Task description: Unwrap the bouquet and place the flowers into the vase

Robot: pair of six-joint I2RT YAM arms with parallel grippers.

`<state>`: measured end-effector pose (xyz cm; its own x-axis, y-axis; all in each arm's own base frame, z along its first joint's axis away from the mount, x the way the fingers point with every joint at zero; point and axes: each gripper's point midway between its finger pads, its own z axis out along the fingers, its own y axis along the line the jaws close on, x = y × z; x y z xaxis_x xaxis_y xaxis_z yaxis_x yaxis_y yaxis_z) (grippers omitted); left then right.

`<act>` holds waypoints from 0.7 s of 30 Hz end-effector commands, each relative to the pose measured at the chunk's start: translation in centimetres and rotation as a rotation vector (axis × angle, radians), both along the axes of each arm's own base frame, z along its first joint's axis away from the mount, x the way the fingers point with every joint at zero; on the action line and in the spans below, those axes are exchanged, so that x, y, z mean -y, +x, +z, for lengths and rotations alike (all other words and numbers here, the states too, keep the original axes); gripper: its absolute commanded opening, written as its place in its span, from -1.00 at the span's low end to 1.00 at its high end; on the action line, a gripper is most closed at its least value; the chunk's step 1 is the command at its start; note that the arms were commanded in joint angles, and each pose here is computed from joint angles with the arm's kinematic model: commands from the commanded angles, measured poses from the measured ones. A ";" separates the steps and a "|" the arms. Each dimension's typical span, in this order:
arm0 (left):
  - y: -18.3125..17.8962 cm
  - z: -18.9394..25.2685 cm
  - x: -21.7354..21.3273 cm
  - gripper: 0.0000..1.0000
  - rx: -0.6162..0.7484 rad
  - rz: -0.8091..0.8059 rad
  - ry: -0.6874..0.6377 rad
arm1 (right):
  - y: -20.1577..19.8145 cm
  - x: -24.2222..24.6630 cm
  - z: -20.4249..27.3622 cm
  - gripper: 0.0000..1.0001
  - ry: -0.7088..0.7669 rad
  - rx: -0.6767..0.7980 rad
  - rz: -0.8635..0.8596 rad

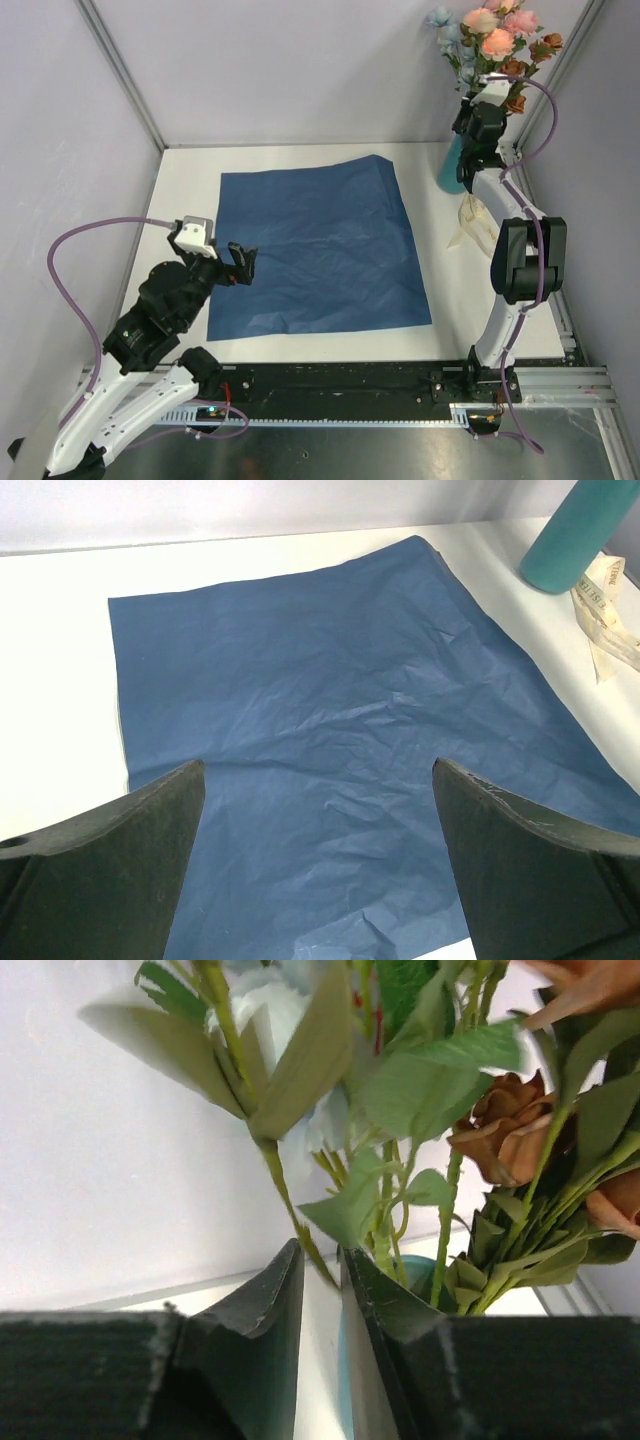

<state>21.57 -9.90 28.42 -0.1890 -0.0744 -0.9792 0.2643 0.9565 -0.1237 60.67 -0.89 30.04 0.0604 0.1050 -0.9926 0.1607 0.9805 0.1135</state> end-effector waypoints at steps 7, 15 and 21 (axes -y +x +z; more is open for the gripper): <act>0.2 0.5 -0.2 0.99 0.022 0.010 -0.007 | -4.2 0.1 5.9 -0.04 0.026 -0.025 -0.117; 0.1 0.6 -0.2 0.99 0.024 0.010 -0.012 | -9.0 0.5 10.0 0.21 0.004 -0.025 -0.156; 0.0 0.6 -0.3 0.99 0.028 0.007 -0.010 | -13.2 -1.8 11.1 0.29 -0.050 -0.083 -0.034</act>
<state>21.53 -9.87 28.49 -0.1869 -0.0766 -0.9794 0.2649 0.9561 -0.1253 50.68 -0.43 39.05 0.0071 0.0921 -0.9957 0.2714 0.9582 0.0905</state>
